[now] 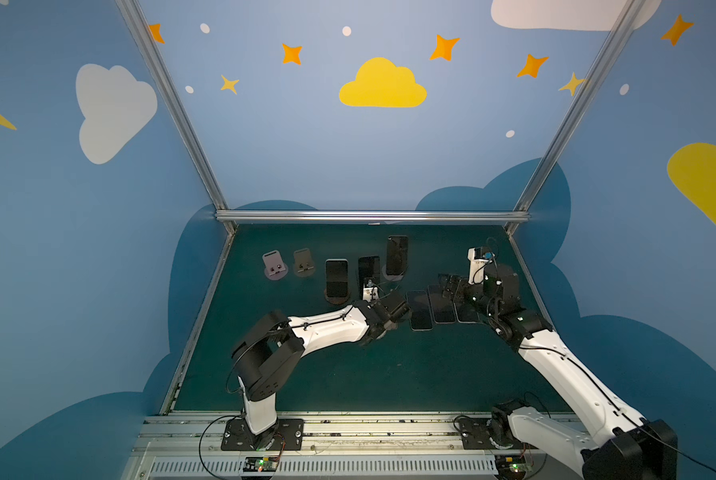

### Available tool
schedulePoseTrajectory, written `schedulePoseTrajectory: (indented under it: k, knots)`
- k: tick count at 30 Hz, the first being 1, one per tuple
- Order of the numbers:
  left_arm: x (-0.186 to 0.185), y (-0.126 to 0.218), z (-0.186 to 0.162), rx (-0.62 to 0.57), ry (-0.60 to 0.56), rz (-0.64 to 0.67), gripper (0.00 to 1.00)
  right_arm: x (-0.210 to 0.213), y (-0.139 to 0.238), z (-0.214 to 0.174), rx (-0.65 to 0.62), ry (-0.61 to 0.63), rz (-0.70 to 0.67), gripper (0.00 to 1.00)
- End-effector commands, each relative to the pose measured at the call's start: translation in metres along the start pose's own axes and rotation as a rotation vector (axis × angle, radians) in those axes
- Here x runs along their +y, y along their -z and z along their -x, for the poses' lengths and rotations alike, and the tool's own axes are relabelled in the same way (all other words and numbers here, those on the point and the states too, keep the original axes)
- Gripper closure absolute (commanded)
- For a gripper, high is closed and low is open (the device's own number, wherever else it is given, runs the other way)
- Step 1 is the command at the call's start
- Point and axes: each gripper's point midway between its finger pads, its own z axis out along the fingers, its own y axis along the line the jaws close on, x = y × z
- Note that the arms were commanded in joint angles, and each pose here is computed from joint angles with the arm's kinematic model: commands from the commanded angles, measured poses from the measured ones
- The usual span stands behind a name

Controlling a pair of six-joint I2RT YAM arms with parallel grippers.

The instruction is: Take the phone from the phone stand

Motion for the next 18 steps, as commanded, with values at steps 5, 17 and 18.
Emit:
schedulePoseTrajectory:
  k: [5,17,18]
  knots:
    - [-0.010,-0.015,-0.006,0.032,-0.045,-0.047,0.04,0.001,-0.004,-0.002,-0.007,0.008,0.010,0.13]
    - [0.002,-0.024,-0.001,0.001,-0.019,0.024,0.21,0.001,-0.013,-0.008,0.024,-0.015,0.017,0.13]
    - [0.003,-0.024,0.000,-0.004,-0.019,0.029,0.21,0.001,-0.013,-0.008,0.024,-0.018,0.017,0.13]
